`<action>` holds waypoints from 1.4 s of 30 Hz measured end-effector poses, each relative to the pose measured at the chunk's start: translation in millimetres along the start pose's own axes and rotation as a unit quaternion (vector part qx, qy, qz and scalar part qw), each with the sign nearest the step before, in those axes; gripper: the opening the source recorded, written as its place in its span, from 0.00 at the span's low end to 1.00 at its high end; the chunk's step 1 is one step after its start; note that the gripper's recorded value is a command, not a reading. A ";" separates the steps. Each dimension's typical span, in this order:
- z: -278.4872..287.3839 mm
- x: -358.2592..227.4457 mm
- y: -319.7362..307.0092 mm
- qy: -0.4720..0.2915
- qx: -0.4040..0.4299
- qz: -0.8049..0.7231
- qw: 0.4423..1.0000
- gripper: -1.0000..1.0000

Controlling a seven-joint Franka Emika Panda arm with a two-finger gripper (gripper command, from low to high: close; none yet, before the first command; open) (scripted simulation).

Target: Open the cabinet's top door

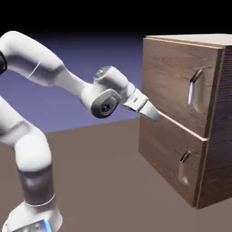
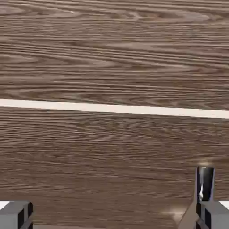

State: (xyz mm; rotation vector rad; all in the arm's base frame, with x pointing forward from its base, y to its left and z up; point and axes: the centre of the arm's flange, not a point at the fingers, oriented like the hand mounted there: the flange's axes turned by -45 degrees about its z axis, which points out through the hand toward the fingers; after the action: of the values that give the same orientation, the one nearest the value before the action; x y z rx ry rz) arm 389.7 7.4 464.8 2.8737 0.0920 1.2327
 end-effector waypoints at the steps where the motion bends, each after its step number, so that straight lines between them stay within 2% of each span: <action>1: -3.6 4.1 -1.9 0.006 0.001 -0.003 1.000 1.00; 21: -69.1 53.1 -13.8 0.123 -0.003 -0.032 0.992 1.00; 42: -86.2 58.5 34.0 0.253 -0.015 -0.017 0.967 1.00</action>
State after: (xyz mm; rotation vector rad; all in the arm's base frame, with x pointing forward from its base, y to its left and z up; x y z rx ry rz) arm 369.1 -24.1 567.8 2.4445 0.1230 1.9056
